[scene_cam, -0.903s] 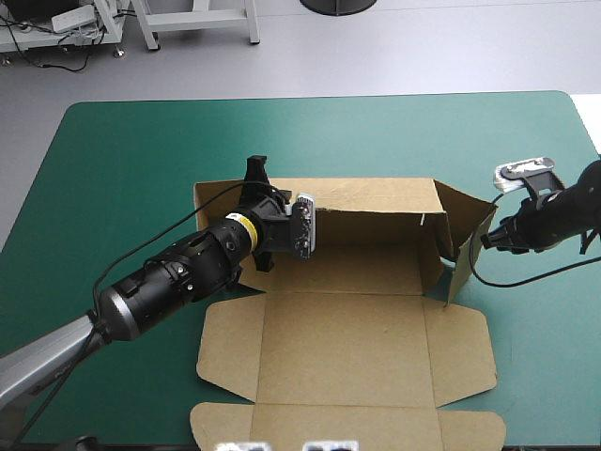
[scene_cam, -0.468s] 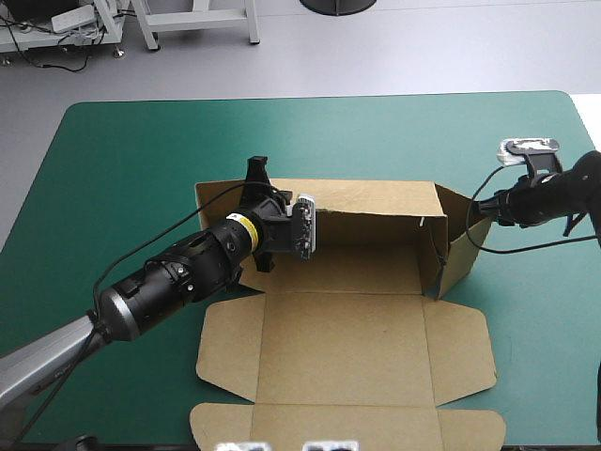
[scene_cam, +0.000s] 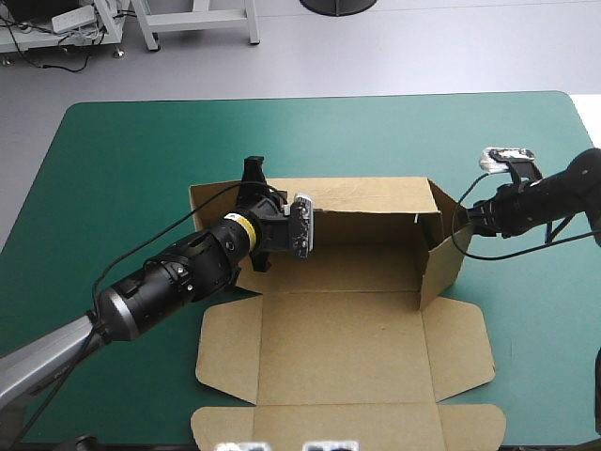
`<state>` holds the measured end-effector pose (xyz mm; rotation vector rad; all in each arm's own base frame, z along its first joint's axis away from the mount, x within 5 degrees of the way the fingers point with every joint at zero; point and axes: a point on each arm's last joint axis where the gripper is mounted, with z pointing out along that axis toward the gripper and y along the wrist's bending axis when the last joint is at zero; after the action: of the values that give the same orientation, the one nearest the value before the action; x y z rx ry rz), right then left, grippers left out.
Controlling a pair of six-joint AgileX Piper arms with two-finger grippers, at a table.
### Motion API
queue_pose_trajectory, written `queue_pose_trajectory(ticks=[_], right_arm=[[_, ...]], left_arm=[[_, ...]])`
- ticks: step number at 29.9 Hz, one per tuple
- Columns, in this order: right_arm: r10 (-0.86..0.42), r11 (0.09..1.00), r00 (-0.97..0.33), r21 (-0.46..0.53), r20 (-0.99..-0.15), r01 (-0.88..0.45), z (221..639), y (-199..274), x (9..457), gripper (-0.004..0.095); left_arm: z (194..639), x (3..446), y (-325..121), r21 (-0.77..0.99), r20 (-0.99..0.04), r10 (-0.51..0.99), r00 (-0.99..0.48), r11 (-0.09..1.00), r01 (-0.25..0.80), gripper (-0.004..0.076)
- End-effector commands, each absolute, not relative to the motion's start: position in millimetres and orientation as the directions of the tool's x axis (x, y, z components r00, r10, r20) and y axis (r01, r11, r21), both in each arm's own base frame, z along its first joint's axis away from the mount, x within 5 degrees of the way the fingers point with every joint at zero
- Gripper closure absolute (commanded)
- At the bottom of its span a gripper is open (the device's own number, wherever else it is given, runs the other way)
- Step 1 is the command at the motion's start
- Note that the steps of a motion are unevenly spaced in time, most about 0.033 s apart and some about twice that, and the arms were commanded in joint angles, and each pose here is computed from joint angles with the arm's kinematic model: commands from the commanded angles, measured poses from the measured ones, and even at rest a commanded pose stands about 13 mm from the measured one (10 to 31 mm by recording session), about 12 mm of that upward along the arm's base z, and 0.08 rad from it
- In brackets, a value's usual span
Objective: Fold the box
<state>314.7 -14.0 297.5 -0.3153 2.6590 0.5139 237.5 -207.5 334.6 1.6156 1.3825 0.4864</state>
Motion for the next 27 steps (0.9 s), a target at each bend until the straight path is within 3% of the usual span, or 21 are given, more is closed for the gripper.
queue_pose_trajectory(ticks=[1,4,14,21,27], right_arm=[[-0.166,0.887,-0.870,0.316,-0.464,-0.337,314,-10,308,0.0550],[-0.173,0.879,-0.875,0.330,-0.453,-0.345,314,-9,306,0.0550],[-0.198,0.829,-0.868,0.394,-0.456,-0.396,317,-1,302,0.0550],[-0.194,0.849,-0.888,0.383,-0.416,-0.365,314,-4,300,0.0550],[-0.197,0.851,-0.874,0.364,-0.444,-0.378,324,-3,293,0.0550]], left_arm=[[346,234,-202,0.805,-0.339,0.915,0.220,0.161,0.572,0.0729],[345,234,-199,0.782,-0.370,0.914,0.167,0.209,0.587,0.0729],[345,234,-199,0.786,-0.362,0.916,0.171,0.201,0.585,0.0729],[344,234,-199,0.784,-0.357,0.920,0.164,0.200,0.587,0.0729],[344,234,-198,0.784,-0.351,0.923,0.158,0.198,0.588,0.0729]])
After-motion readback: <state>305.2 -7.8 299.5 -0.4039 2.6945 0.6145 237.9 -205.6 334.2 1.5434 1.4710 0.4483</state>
